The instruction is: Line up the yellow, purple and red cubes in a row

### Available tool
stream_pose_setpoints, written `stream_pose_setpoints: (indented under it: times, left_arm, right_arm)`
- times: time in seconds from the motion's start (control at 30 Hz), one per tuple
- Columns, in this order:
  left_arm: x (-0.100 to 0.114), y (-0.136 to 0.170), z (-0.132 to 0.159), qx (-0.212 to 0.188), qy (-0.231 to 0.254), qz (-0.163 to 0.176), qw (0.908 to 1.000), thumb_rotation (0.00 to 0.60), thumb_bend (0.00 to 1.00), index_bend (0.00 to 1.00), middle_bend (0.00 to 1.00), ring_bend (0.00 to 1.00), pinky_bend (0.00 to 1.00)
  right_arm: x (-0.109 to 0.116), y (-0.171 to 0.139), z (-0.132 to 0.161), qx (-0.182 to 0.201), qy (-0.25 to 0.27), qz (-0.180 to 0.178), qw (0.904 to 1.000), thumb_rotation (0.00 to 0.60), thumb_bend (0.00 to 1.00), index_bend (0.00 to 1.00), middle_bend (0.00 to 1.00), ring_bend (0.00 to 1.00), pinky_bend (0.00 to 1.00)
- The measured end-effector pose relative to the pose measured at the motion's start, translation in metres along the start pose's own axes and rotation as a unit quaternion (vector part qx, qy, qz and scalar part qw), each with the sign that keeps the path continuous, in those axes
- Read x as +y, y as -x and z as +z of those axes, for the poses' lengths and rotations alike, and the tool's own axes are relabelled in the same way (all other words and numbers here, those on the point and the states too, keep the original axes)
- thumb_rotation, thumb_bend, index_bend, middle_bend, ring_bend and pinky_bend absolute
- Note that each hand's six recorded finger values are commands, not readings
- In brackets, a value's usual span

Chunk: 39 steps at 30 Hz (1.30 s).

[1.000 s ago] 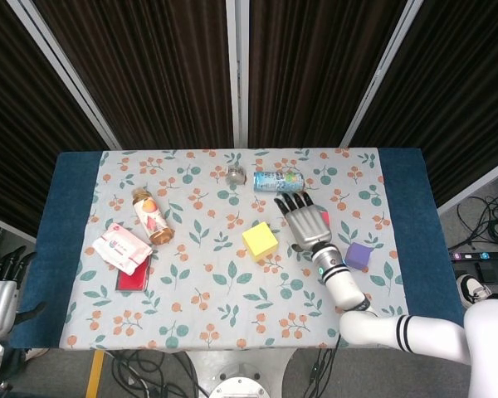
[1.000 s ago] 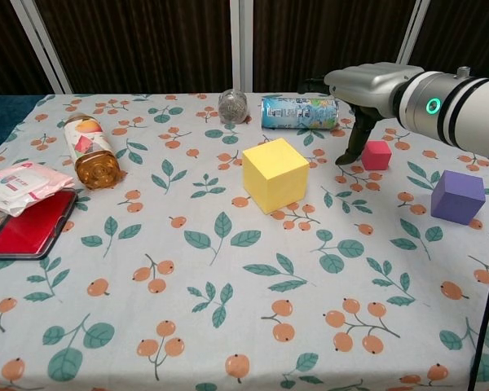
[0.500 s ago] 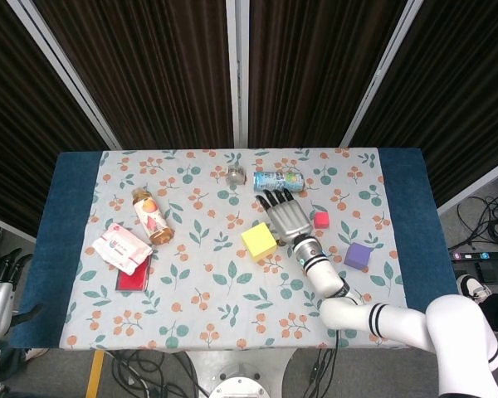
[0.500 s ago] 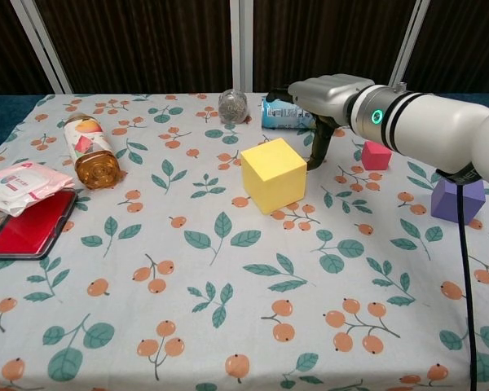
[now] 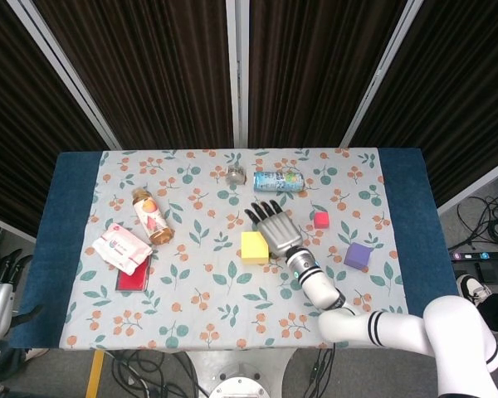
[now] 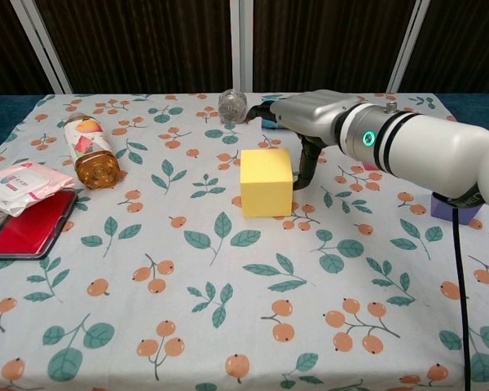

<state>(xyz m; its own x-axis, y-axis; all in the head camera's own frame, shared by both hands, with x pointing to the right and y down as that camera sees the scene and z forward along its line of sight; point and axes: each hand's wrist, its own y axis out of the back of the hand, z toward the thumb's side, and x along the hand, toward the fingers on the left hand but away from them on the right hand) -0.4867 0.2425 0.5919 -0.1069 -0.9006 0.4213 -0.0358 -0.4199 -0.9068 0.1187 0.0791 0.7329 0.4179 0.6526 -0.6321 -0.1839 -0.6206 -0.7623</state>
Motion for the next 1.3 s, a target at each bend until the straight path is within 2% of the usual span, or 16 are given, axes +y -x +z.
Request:
stream_pose_setpoints:
  times: [0.23, 0.37, 0.43, 0.53, 0.6, 0.67, 0.8, 1.0, 1.3]
  left_arm:
    - [0.000, 0.000, 0.000, -0.002, 0.002, 0.002, 1.0000, 0.600, 0.09, 0.20, 0.18, 0.13, 0.17]
    - [0.000, 0.000, 0.000, -0.004, 0.003, 0.002, 1.0000, 0.600, 0.09, 0.20, 0.18, 0.13, 0.17]
    - [0.000, -0.001, 0.001, -0.006, 0.003, 0.003, 1.0000, 0.600, 0.09, 0.20, 0.18, 0.13, 0.17]
    - [-0.001, -0.001, 0.001, -0.007, 0.003, 0.003, 1.0000, 0.600, 0.09, 0.20, 0.18, 0.13, 0.17]
    - [-0.002, -0.001, 0.002, -0.007, 0.004, 0.001, 1.0000, 0.600, 0.09, 0.20, 0.18, 0.13, 0.17]
    - [-0.004, -0.001, 0.003, -0.009, 0.004, -0.003, 0.9999, 0.600, 0.09, 0.20, 0.18, 0.13, 0.17]
    - [-0.004, -0.002, 0.007, -0.016, 0.005, -0.002, 0.9999, 0.600, 0.09, 0.20, 0.18, 0.13, 0.17]
    - [-0.006, -0.005, 0.013, -0.025, 0.005, -0.007, 0.9997, 0.600, 0.09, 0.20, 0.18, 0.13, 0.17]
    - [-0.007, -0.007, 0.018, -0.034, 0.005, -0.012, 0.9993, 0.600, 0.09, 0.20, 0.18, 0.13, 0.17]
  right_arm:
    - [0.005, -0.010, -0.010, -0.006, 0.005, -0.009, 0.9999, 0.600, 0.00, 0.00, 0.00, 0.00, 0.00]
    - [0.013, -0.024, -0.027, -0.017, 0.009, -0.018, 0.9996, 0.600, 0.00, 0.00, 0.01, 0.00, 0.00]
    - [0.017, -0.034, -0.043, -0.031, 0.010, -0.024, 0.9992, 0.600, 0.01, 0.00, 0.02, 0.00, 0.00]
    - [0.022, -0.054, -0.071, -0.060, 0.013, -0.031, 0.9976, 0.600, 0.07, 0.02, 0.05, 0.00, 0.00]
    - [0.022, -0.072, -0.094, -0.088, 0.018, -0.035, 0.9953, 0.600, 0.12, 0.05, 0.08, 0.00, 0.00]
    - [0.021, -0.087, -0.112, -0.113, 0.024, -0.037, 0.9925, 0.600, 0.13, 0.09, 0.10, 0.00, 0.00]
    - [0.006, -0.116, -0.140, -0.158, 0.047, -0.025, 0.9860, 0.600, 0.13, 0.15, 0.12, 0.00, 0.00]
    - [-0.028, -0.143, -0.156, -0.192, 0.084, 0.013, 0.9776, 0.600, 0.13, 0.22, 0.12, 0.00, 0.00]
    - [-0.052, -0.151, -0.175, -0.226, 0.121, 0.023, 0.9662, 0.600, 0.15, 0.25, 0.12, 0.00, 0.00]
